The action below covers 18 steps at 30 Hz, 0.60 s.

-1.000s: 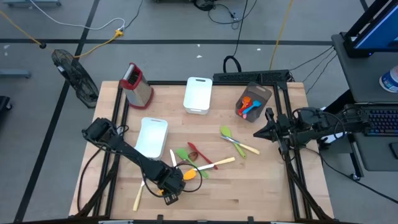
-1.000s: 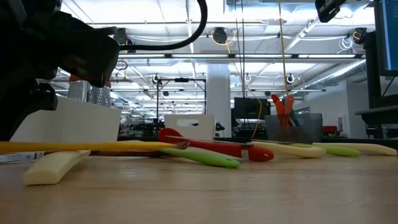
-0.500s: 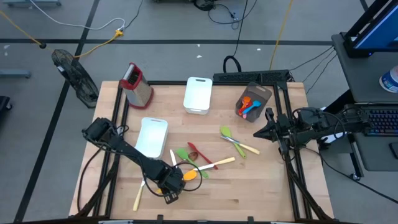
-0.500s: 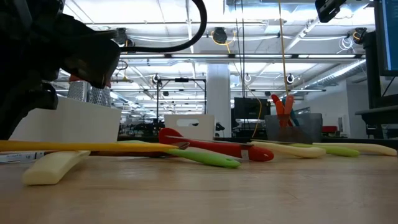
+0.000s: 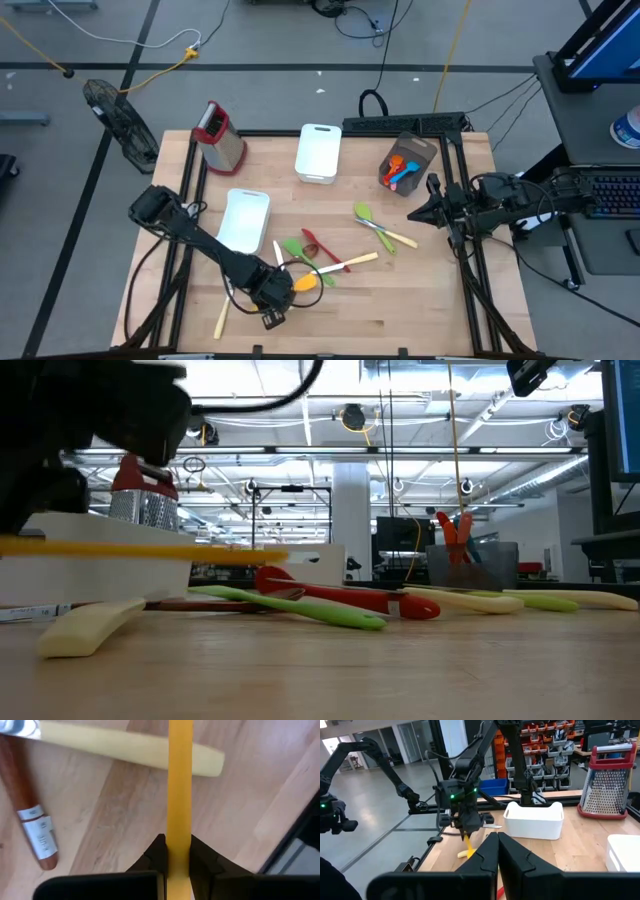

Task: Pick & Place Kitchen Items
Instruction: Put the yellow spatula into the black bin

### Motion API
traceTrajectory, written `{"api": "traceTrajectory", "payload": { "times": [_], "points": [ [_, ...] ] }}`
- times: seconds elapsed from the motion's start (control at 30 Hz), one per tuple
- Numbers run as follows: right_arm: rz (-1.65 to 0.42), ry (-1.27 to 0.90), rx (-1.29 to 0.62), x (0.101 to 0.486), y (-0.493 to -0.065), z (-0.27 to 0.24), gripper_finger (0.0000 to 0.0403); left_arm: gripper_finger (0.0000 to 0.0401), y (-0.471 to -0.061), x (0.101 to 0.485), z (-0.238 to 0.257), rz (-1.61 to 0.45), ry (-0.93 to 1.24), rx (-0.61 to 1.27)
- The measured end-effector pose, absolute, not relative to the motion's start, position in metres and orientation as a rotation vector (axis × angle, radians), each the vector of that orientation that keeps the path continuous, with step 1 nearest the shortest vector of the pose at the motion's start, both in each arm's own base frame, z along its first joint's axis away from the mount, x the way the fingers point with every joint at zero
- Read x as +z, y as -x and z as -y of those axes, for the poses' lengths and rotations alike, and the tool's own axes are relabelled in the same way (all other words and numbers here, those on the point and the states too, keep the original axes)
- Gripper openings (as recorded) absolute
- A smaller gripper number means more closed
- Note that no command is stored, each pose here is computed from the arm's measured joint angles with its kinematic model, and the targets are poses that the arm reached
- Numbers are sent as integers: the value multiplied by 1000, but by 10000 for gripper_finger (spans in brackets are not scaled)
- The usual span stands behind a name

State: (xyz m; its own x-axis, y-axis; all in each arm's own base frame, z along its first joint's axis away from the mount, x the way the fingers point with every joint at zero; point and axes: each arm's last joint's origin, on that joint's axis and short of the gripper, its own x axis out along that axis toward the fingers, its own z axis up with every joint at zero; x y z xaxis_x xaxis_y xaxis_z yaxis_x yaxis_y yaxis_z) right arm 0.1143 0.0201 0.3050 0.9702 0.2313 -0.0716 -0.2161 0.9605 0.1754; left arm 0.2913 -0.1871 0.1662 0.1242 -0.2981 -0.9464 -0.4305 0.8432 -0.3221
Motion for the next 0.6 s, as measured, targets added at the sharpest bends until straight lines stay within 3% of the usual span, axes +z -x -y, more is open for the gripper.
{"api": "traceTrajectory", "payload": {
  "times": [0.33, 0.6],
  "points": [
    [-92, -168, 227, 305, -114, -20, 0, 36, -285, 212, 177, -1323, 678, 49],
    [-91, -165, 227, 305, -114, -20, 0, 36, -286, 248, 153, -1098, 741, 118]
  ]
}}
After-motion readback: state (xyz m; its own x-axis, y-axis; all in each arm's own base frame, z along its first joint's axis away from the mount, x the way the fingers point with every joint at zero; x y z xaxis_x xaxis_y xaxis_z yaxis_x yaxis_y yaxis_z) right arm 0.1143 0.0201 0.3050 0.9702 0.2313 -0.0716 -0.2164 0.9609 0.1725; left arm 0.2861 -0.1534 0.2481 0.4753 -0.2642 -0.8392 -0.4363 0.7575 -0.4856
